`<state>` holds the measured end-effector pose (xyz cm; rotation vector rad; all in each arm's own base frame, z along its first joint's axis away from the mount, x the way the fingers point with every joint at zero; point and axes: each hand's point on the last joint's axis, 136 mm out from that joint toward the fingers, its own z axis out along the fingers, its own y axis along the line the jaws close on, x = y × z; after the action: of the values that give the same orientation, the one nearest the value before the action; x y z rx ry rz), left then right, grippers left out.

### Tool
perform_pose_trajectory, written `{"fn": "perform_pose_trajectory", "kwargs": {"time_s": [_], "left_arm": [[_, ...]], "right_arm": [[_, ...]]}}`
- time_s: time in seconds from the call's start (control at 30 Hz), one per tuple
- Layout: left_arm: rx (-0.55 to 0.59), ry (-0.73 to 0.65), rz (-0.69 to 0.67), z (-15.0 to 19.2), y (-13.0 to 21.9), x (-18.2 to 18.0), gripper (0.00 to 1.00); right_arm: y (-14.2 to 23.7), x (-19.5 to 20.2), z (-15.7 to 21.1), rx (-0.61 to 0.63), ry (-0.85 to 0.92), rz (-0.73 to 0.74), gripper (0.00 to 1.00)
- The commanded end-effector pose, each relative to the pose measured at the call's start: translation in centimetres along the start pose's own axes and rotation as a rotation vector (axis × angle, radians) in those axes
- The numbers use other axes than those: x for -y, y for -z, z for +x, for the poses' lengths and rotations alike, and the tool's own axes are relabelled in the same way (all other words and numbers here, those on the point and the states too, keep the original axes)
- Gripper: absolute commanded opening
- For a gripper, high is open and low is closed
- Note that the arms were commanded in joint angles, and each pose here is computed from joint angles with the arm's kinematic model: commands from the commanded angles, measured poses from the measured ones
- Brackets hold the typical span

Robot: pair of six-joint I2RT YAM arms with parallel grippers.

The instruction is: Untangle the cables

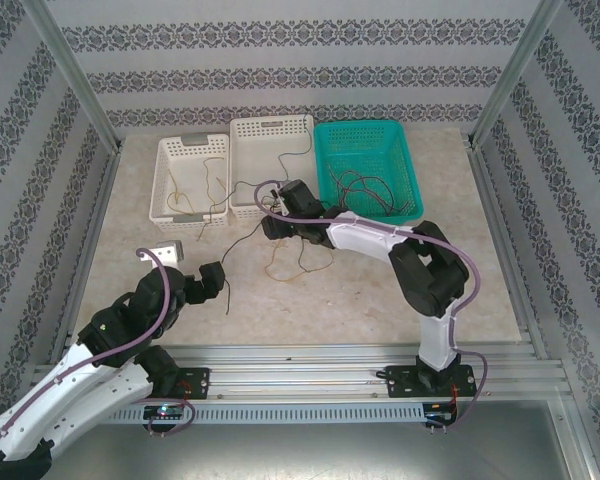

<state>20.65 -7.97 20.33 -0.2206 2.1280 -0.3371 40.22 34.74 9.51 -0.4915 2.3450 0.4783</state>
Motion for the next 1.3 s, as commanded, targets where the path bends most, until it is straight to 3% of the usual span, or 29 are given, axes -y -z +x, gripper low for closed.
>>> {"fn": "perform_pose_trajectory", "kwargs": {"time_s": [0.0, 0.17, 0.43, 0.73, 0.9, 1.13, 1.27], "left_arm": [[0.012, 0.007, 0.003, 0.0, -0.4, 0.2, 1.0], [0.004, 0.003, -0.005, 0.4, -0.5, 0.0, 1.0], [0.002, 0.003, -0.011, 0.7, -0.8, -0.2, 1.0], [0.001, 0.01, -0.009, 0.9, -1.0, -0.2, 1.0], [0.003, 0.008, -0.009, 0.8, -0.9, -0.2, 1.0], [0.01, 0.014, 0.005, 0.4, -0.8, 0.2, 1.0], [0.025, 0.021, 0.032, -0.2, -0.7, 0.9, 1.0]], "right_arm": [[-1.4, -0.4, -1.4, 0.039, 0.029, 0.012, 0.67], [-2.3, -0.4, -2.2, 0.06, 0.027, 0.024, 0.61], [-3.4, -0.2, -2.2, 0.052, 0.03, 0.04, 0.29], [-3.5, -0.7, -2.2, 0.046, 0.033, 0.01, 0.17], [-0.5, -1.8, -4.6, 0.114, 0.043, -0.031, 0.06], [6.7, -4.2, -8.5, 0.226, 0.077, -0.128, 0.01], [11.4, -6.4, -8.9, 0.26, 0.088, -0.273, 0.0]]}}
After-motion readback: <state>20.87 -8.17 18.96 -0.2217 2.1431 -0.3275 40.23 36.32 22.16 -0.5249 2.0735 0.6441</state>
